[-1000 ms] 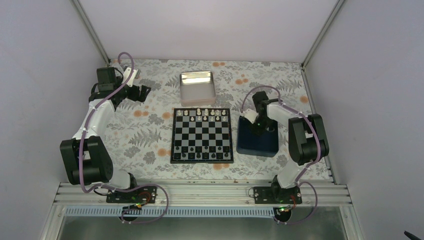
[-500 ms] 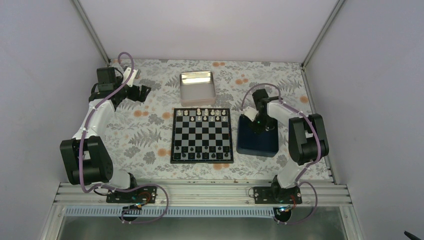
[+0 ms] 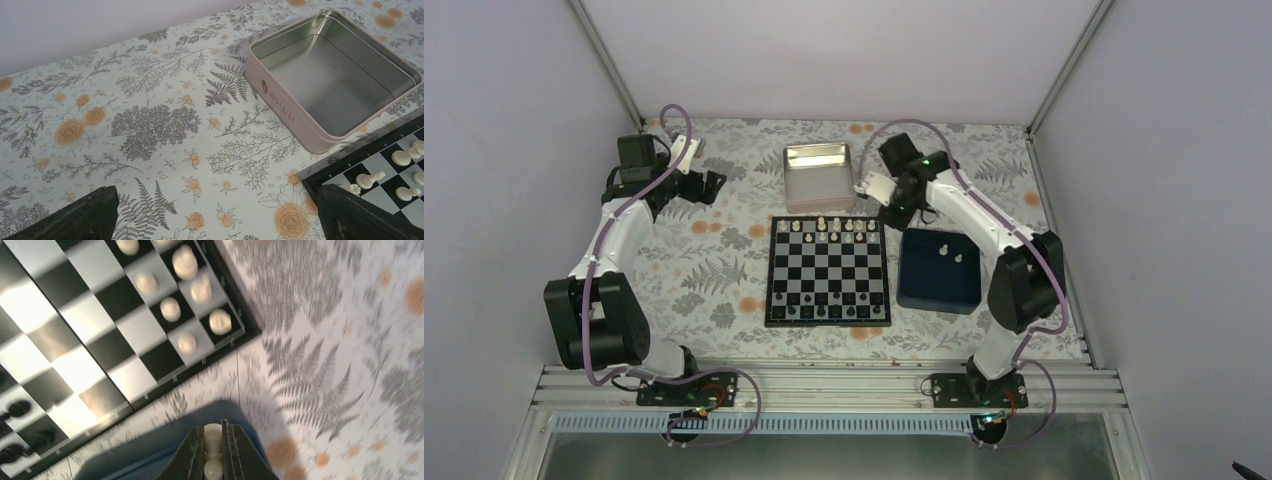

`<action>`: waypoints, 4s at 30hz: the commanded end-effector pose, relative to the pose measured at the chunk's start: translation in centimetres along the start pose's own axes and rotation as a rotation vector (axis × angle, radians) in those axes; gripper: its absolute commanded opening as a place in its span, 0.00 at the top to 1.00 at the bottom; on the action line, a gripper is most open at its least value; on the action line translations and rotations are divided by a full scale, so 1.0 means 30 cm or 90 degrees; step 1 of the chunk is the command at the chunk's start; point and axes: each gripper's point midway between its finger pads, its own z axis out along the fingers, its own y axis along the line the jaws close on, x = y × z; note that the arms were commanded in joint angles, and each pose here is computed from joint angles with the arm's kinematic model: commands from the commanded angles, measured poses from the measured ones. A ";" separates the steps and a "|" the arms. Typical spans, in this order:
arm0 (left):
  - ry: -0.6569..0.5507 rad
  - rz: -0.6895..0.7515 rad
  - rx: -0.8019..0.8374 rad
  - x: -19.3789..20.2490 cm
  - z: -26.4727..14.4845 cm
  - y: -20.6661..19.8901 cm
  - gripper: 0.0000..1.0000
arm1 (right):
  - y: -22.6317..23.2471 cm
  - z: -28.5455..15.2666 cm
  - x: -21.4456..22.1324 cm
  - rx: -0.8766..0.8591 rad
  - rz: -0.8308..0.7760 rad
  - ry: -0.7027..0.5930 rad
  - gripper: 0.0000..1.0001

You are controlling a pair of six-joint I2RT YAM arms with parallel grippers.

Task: Set up the chess pieces on the board
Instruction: Place the chess piece on the chessboard, then pick up the chess piece from the storage box.

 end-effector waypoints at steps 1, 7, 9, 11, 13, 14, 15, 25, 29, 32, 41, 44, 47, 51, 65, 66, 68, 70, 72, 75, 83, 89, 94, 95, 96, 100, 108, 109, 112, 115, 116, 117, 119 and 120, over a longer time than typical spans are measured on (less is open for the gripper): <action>-0.012 0.000 0.004 -0.022 -0.012 0.005 0.01 | 0.069 0.013 -0.120 -0.034 -0.063 0.015 0.95; -0.012 -0.001 -0.001 -0.023 -0.013 0.008 0.01 | 0.166 0.061 -0.365 -0.066 -0.151 -0.034 0.94; -0.014 0.001 0.000 -0.025 -0.014 0.008 0.01 | 0.192 0.085 -0.444 -0.070 -0.174 -0.051 0.94; -0.013 0.000 0.000 -0.023 -0.012 0.007 0.01 | 0.227 0.116 -0.495 -0.080 -0.197 -0.057 0.94; -0.014 0.001 -0.002 -0.023 -0.015 0.008 0.01 | 0.266 0.147 -0.541 -0.084 -0.217 -0.061 0.94; -0.015 0.002 -0.002 -0.025 -0.015 0.008 0.01 | 0.284 0.161 -0.558 -0.086 -0.227 -0.062 0.93; -0.016 0.002 -0.003 -0.027 -0.017 0.009 0.01 | 0.302 0.177 -0.570 -0.088 -0.236 -0.062 0.93; -0.016 0.002 0.003 -0.023 -0.014 0.003 0.01 | 0.409 0.299 -0.636 -0.099 -0.275 -0.065 0.93; -0.016 0.002 0.003 -0.021 -0.013 0.004 0.01 | 0.423 0.329 -0.637 -0.096 -0.282 -0.059 0.92; -0.016 0.001 0.004 -0.021 -0.012 0.003 0.01 | 0.413 0.345 -0.644 -0.083 -0.287 -0.059 0.92; -0.015 0.001 0.007 -0.019 -0.011 0.000 0.01 | 0.425 0.372 -0.637 -0.094 -0.290 -0.052 0.92; -0.016 0.002 0.007 -0.021 -0.011 0.000 0.01 | 0.425 0.378 -0.642 -0.094 -0.288 -0.055 0.92; -0.016 0.003 0.009 -0.019 -0.012 -0.003 0.02 | 0.425 0.385 -0.644 -0.093 -0.287 -0.056 0.92; -0.017 0.003 0.010 -0.021 -0.012 -0.003 0.01 | 0.429 0.399 -0.640 -0.097 -0.286 -0.053 0.92; -0.015 0.003 0.015 -0.016 -0.009 -0.007 0.01 | 0.424 0.372 -0.670 -0.090 -0.275 -0.077 0.81; -0.015 0.004 0.015 -0.017 -0.009 -0.006 0.02 | 0.421 0.362 -0.672 -0.085 -0.274 -0.079 0.80; -0.016 0.004 0.017 -0.018 -0.009 -0.009 0.02 | 0.416 0.337 -0.674 -0.082 -0.274 -0.082 0.76; -0.016 0.005 0.019 -0.018 -0.010 -0.011 0.02 | 0.408 0.301 -0.680 -0.076 -0.269 -0.090 0.73; -0.016 0.005 0.019 -0.018 -0.011 -0.011 0.02 | 0.395 0.244 -0.685 -0.066 -0.266 -0.100 0.72; -0.016 0.005 0.019 -0.018 -0.011 -0.011 0.02 | 0.375 0.112 -0.694 -0.049 -0.259 -0.131 0.72; -0.018 0.007 0.017 -0.023 -0.013 -0.010 0.02 | 0.232 -0.214 -0.491 0.025 -0.193 -0.155 0.69; -0.019 0.005 0.018 -0.025 -0.015 -0.012 0.02 | -0.049 -0.287 -0.178 0.077 -0.031 -0.135 0.63; -0.018 0.002 0.019 -0.022 -0.011 -0.010 0.02 | -0.155 -0.187 0.167 0.080 0.080 -0.051 0.61; -0.017 0.001 0.019 -0.020 -0.010 -0.010 0.02 | -0.157 -0.158 0.219 0.078 0.092 -0.036 0.60; -0.017 0.001 0.019 -0.020 -0.009 -0.010 0.02 | -0.160 -0.130 0.268 0.082 0.106 -0.019 0.59; -0.017 -0.001 0.020 -0.018 -0.008 -0.010 0.02 | -0.170 -0.039 0.398 0.095 0.143 0.011 0.58; -0.017 -0.001 0.018 -0.021 -0.013 -0.010 0.02 | -0.194 0.098 0.526 0.076 0.184 0.064 0.56; -0.017 0.000 0.018 -0.023 -0.014 -0.010 0.02 | -0.197 0.114 0.541 0.074 0.188 0.071 0.56; -0.018 0.001 0.019 -0.025 -0.015 -0.011 0.02 | -0.210 0.149 0.566 0.067 0.197 0.079 0.56; -0.016 0.000 0.019 -0.021 -0.013 -0.011 0.02 | -0.217 0.168 0.571 0.061 0.201 0.080 0.56; -0.016 0.000 0.020 -0.021 -0.013 -0.012 0.02 | -0.218 0.173 0.573 0.058 0.202 0.081 0.56; -0.016 0.000 0.019 -0.021 -0.014 -0.011 0.02 | -0.217 0.179 0.575 0.055 0.203 0.084 0.56; -0.015 0.001 0.019 -0.019 -0.011 -0.011 0.02 | -0.208 0.198 0.586 0.044 0.204 0.094 0.56; -0.015 0.000 0.019 -0.019 -0.011 -0.010 0.02 | -0.205 0.203 0.588 0.041 0.204 0.096 0.56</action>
